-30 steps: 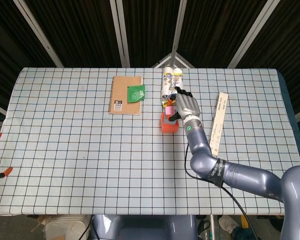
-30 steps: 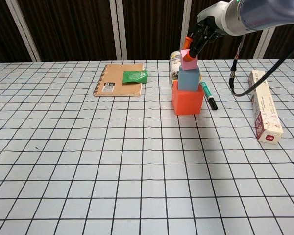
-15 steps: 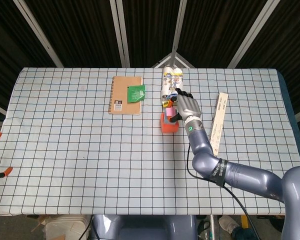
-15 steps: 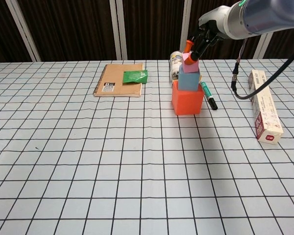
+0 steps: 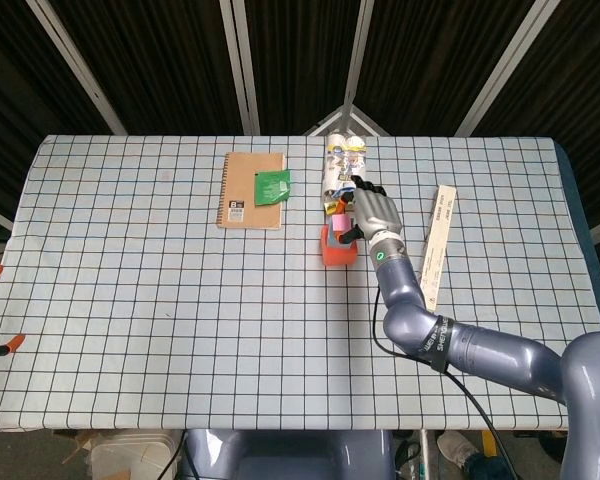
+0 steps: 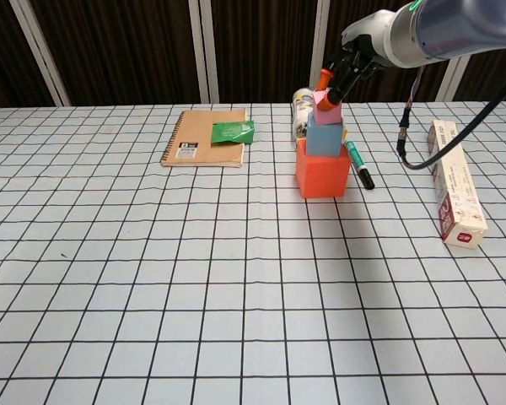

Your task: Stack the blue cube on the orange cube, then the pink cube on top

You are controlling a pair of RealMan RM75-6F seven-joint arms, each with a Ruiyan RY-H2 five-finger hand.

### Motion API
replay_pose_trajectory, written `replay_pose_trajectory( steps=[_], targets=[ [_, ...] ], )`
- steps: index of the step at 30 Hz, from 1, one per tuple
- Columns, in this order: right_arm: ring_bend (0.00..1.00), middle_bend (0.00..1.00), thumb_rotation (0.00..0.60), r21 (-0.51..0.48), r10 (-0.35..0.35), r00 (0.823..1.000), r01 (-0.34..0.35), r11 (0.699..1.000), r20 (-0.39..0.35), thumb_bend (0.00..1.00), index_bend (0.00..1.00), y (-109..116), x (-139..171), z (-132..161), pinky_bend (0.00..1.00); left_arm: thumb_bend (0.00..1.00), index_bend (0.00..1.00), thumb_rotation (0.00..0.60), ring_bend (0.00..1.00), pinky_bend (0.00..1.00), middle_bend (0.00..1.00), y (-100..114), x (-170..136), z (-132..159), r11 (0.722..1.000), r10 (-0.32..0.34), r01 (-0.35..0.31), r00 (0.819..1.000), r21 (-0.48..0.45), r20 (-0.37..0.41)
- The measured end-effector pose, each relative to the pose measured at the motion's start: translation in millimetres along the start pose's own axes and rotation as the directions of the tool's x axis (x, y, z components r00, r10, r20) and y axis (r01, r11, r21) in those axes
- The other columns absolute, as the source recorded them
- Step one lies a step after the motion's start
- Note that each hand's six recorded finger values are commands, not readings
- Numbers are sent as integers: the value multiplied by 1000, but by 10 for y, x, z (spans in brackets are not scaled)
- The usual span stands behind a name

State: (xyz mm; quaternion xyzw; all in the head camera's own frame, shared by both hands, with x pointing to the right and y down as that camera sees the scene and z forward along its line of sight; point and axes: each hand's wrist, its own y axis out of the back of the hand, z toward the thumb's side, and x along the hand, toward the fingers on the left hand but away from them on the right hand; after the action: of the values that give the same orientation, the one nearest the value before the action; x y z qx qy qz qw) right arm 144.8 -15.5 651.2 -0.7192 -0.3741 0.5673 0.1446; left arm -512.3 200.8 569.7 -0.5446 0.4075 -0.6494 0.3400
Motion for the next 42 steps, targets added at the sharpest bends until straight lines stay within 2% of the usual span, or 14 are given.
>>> replay_pose_trajectory(
  steps=[4,10,20,25,28,36,42],
  targets=[
    [26,4,600,3,2,1000,-2,1000,-2,363,480,2,7,4,0,114,59,600,0,0,0,0,1,-4,1000,-1,1,1000,0,-2],
    [26,4,600,25,7,1000,-7,1000,-8,362,392,6,27,11,0,114,59,600,0,0,0,-3,0,3,1000,-1,1,1000,1,0],
    [26,4,600,17,10,1000,-10,1000,-6,363,355,16,31,-1,0,114,59,600,0,0,0,-4,-2,1,1000,-2,2,1000,1,0],
    [26,4,600,26,16,1000,-15,1000,-11,362,202,24,56,-5,0,114,59,600,0,0,0,-6,5,0,1000,-3,3,1000,3,-1],
    [26,4,600,43,33,999,-32,999,-18,362,153,18,102,-12,0,114,59,600,0,0,0,-16,11,0,1000,-7,7,1000,6,-2],
    [26,4,600,70,62,997,-58,996,-54,362,69,87,386,-129,0,113,59,600,0,0,0,-24,5,27,1000,-10,10,1000,8,8],
    [26,4,600,44,45,997,-42,998,-69,362,51,212,720,-509,0,114,59,600,0,0,0,6,-38,41,1000,1,-1,1000,-3,19]
  ],
)
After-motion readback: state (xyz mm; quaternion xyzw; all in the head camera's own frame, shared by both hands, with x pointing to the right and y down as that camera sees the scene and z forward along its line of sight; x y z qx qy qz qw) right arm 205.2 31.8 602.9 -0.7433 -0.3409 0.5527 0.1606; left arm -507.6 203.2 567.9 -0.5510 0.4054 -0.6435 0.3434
